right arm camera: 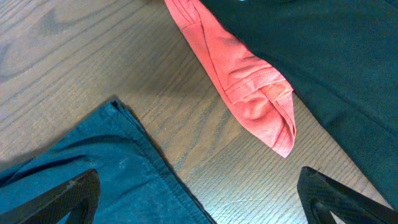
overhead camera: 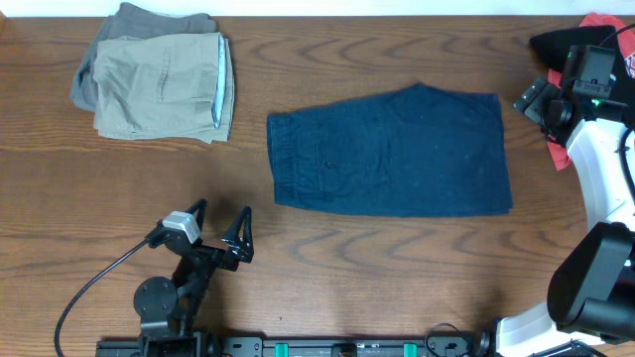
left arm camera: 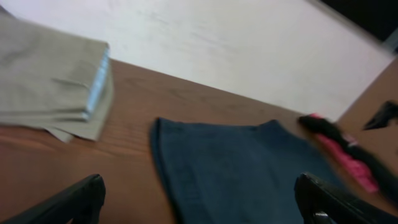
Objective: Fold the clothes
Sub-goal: 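Reach the left gripper to the shorts' left edge and grasp it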
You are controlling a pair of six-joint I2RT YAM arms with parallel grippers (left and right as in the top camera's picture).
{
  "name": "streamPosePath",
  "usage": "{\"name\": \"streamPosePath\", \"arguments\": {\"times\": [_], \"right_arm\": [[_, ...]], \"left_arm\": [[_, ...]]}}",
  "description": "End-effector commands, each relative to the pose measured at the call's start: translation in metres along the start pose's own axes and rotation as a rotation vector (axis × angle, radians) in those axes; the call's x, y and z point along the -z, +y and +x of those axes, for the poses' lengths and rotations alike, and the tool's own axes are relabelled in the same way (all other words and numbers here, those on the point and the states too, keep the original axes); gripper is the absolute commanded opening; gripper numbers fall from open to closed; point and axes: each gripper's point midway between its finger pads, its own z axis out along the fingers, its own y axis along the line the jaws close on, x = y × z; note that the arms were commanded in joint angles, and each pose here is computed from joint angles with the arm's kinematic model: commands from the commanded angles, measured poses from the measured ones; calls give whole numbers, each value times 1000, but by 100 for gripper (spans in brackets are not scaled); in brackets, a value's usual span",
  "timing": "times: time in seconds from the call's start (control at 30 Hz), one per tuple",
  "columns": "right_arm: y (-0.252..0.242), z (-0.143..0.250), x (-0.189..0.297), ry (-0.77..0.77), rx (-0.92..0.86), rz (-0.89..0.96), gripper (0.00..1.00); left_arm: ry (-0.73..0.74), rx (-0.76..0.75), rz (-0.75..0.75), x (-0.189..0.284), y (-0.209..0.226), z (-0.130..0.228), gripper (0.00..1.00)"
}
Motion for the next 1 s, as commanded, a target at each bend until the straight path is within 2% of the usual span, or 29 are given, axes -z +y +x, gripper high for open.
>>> {"name": "streamPosePath", "arguments": {"times": [0.0, 0.2, 0.33, 0.47, 0.57, 0.73, 0.97], "right_arm": [[-1, -8, 6, -27, 7, 4, 99], [-1, -8, 6, -27, 7, 4, 99], [-1, -8, 6, -27, 7, 4, 99], [-1, -8, 6, -27, 7, 4, 99], [-1, -8, 6, -27, 7, 4, 99], [-1, -8, 6, -27, 7, 4, 99], [-1, -8, 6, -27, 7, 4, 99]], "left_arm": [[55, 135, 40, -1, -3, 16, 98], [29, 121, 48, 0, -8, 5, 98], [4, 45, 29, 2, -12, -13, 98], [48, -7, 10, -3, -19, -33, 98], [132, -26, -23, -13, -19, -44, 98], [367, -18, -98, -42, -11, -57, 98], [719, 114, -203, -74, 10, -43, 98]]}}
